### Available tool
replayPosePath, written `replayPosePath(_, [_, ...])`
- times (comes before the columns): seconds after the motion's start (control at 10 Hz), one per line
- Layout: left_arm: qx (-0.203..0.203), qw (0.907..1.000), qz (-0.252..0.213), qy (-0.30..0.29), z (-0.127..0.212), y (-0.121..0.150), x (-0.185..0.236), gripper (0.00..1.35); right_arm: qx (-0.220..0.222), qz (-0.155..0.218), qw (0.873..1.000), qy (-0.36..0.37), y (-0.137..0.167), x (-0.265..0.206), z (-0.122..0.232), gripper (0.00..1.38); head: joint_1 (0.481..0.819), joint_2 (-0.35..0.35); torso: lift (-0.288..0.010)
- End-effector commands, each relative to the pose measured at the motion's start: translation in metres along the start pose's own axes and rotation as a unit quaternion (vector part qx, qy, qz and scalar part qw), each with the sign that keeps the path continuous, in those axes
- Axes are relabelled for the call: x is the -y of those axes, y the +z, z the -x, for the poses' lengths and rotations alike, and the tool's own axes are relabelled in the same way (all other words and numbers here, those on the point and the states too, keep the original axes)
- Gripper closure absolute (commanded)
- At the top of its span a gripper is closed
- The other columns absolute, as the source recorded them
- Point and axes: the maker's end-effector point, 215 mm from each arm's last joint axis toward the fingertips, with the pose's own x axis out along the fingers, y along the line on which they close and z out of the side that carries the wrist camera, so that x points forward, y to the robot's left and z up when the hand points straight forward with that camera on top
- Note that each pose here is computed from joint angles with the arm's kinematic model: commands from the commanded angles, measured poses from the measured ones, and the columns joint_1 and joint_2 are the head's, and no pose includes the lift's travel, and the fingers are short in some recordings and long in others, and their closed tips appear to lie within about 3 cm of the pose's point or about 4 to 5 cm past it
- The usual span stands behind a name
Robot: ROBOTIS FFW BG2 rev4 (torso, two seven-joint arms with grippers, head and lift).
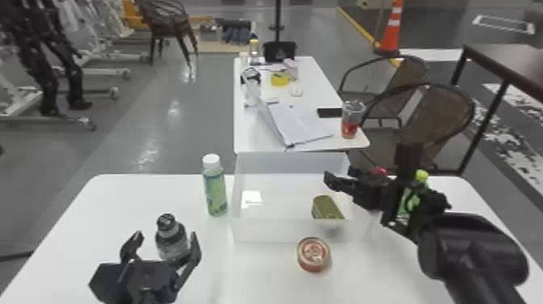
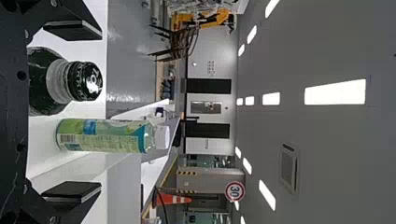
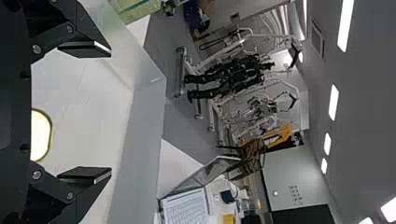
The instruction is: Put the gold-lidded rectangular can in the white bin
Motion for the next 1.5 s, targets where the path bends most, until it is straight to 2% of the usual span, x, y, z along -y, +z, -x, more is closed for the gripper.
replayPosePath(0.0, [0.001,1.0000,0.001,0.000,-0.001,0.001,0.001,0.16,0.036,0.020,0.999,-0.018,0.017,-0.009,0.024,0.37,0.549,0.000,-0.100])
replayPosePath(0.1, [0.003,1.0000,0.001,0.000,-0.001,0.002,0.001,0.16,0.061,0.027,0.997,-0.034,0.030,-0.010,0.042,0.37,0.549,0.000,-0.100])
replayPosePath(0.2, [0.003,1.0000,0.002,0.001,-0.001,0.002,0.001,0.16,0.073,0.023,0.996,-0.044,0.027,-0.012,0.058,0.37,0.549,0.000,-0.100])
replayPosePath(0.6, [0.007,1.0000,0.005,0.005,-0.001,0.004,0.001,0.15,0.090,0.005,0.994,-0.068,-0.043,-0.031,0.115,0.38,0.549,0.000,-0.100])
replayPosePath(0.9, [0.008,0.9999,0.005,0.005,0.000,0.005,0.001,0.16,0.111,0.023,0.987,-0.111,-0.057,-0.041,0.152,0.39,0.549,0.000,-0.100])
replayPosePath(1.1, [0.008,0.9999,0.004,0.005,0.000,0.006,0.000,0.16,0.127,0.026,0.975,-0.182,-0.063,-0.029,0.187,0.39,0.549,0.000,-0.100])
replayPosePath(1.4, [0.006,1.0000,0.004,0.004,0.000,0.004,0.001,0.16,0.119,0.024,0.974,-0.189,-0.071,-0.030,0.187,0.39,0.549,0.000,-0.100])
